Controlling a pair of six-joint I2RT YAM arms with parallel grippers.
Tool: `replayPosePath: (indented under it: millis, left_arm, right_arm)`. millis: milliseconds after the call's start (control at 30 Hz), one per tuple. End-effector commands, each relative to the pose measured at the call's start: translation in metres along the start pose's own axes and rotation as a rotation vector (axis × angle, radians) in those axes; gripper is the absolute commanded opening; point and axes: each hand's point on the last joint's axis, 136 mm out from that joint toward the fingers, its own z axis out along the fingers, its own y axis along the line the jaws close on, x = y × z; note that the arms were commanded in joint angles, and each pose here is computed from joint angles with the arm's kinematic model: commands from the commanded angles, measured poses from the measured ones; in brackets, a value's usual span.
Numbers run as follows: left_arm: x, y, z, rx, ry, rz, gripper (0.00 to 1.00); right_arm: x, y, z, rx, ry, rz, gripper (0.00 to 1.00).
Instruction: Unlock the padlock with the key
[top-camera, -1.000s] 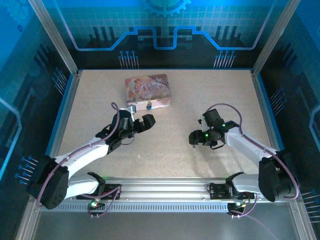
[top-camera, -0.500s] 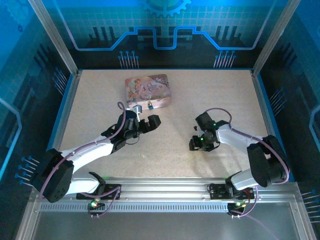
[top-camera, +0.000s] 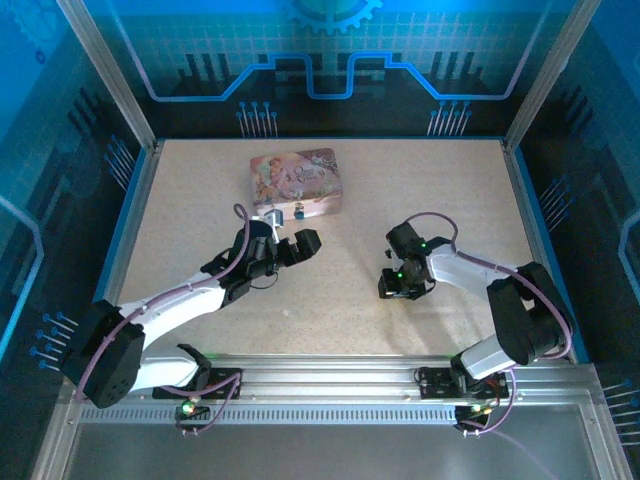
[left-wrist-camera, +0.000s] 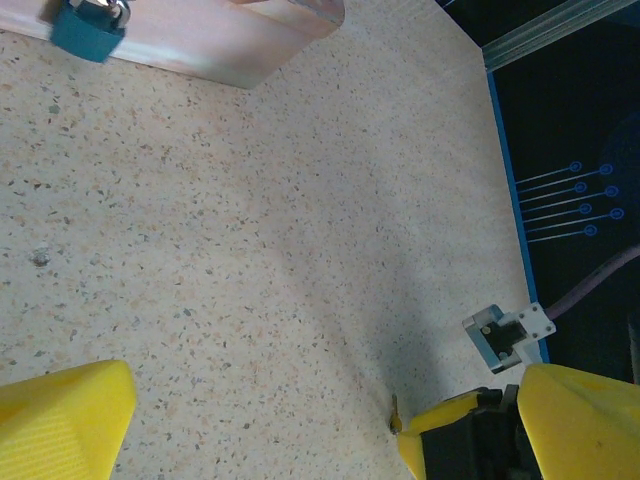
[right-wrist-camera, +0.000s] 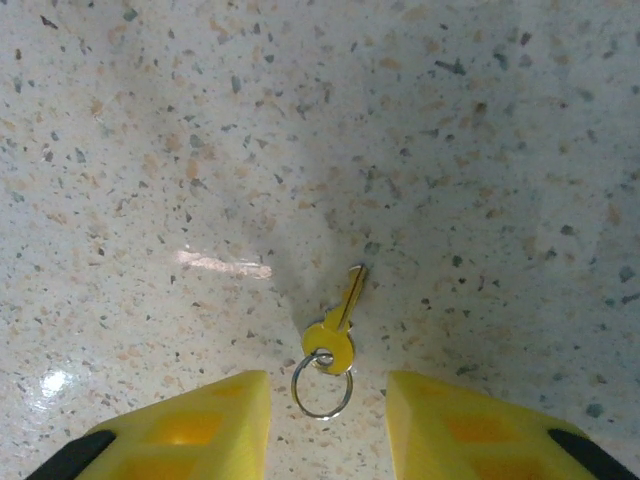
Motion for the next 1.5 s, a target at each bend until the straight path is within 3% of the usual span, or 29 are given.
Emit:
replayPosePath:
  millis: [0, 733, 1333, 1467]
  left_arm:
    - [-0.005, -0.009, -0.005, 0.015, -0.015, -0.001, 0.99]
    - [-0.006, -0.013, -0.002, 0.021, -0.005, 0.003, 0.99]
    - [-0.011, -0.016, -0.004, 0.012, -0.012, 0.024, 0.99]
    - [-0.016, -0.017, -0.008, 0.014, -0.023, 0.01, 0.99]
  right_arm:
    - [-0.002, 0.003, 0.0, 0.015, 0.005, -0.004, 0.34]
    - [-0.002, 0.004, 0.007, 0.043, 0.008, -0.016, 0.24]
    - [-0.005, -0.001, 0.001, 0.074, -0.023, -0.038, 0.01]
    - [-0.01, 0.0, -0.007, 0.065, -0.075, -0.047, 0.0]
